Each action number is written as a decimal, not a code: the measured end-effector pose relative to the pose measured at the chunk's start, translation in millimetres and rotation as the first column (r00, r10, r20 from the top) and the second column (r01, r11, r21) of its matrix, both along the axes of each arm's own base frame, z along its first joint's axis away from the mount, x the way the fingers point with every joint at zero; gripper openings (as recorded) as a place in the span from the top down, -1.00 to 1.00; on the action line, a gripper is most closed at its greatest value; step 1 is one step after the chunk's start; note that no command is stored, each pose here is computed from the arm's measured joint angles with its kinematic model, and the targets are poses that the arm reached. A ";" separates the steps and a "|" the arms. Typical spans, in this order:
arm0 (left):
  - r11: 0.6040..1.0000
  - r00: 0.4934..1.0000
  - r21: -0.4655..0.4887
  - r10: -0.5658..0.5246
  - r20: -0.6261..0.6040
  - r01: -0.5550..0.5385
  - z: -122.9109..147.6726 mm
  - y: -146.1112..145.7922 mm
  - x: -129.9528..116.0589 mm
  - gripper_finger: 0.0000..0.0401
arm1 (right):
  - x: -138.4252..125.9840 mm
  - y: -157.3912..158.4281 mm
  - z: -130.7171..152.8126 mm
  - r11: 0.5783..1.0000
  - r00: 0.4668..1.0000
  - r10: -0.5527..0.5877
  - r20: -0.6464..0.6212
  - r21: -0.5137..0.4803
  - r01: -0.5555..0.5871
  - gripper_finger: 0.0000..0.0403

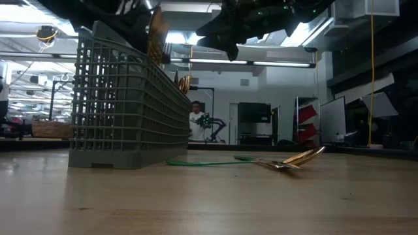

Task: Sort silverware
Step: Put the green fork into the gray silverware rack

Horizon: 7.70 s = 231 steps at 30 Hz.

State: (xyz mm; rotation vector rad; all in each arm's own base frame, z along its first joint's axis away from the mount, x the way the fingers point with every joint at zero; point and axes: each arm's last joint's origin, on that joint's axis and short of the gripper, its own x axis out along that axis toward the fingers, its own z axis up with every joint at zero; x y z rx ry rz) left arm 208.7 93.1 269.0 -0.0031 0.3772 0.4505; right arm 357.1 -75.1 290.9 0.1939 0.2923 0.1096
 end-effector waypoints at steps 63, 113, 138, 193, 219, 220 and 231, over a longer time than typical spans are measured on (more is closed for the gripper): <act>0.592 0.823 -0.786 -0.527 -0.211 0.177 -94.3 -150.5 -73.0 0.35 | -20.4 170.8 -22.7 0.996 0.940 0.088 -0.331 0.043 -0.078 0.28; 0.610 0.700 -0.685 -0.684 -0.203 0.398 -159.5 -229.6 -32.4 0.96 | -55.0 249.0 -21.1 0.989 0.955 -0.113 -0.273 0.061 0.134 0.28; 0.601 0.467 0.045 -0.663 0.585 0.798 21.2 -193.7 -13.2 0.99 | -62.5 243.6 -32.6 0.972 0.899 -0.194 -0.392 0.051 0.231 0.28; 0.792 0.996 0.604 -0.046 -0.076 0.083 -12.6 -16.2 19.5 0.53 | -64.3 243.9 -34.7 0.979 0.889 -0.157 -0.430 0.054 0.199 0.28; 0.908 0.893 0.168 -0.412 0.180 0.384 9.4 -103.7 -10.3 0.51 | -78.8 286.1 -83.5 0.974 0.680 0.223 -0.699 0.129 -0.187 0.28; 0.903 0.888 0.141 -0.426 0.172 0.405 7.6 -107.2 -10.8 0.51 | -79.2 286.2 -86.6 0.972 0.664 0.228 -0.712 0.122 -0.202 0.28; 0.852 0.841 0.060 -0.524 0.136 0.521 0.7 -133.1 -15.5 0.51 | -78.3 286.8 -110.5 0.958 0.593 0.207 -0.778 0.038 -0.284 0.28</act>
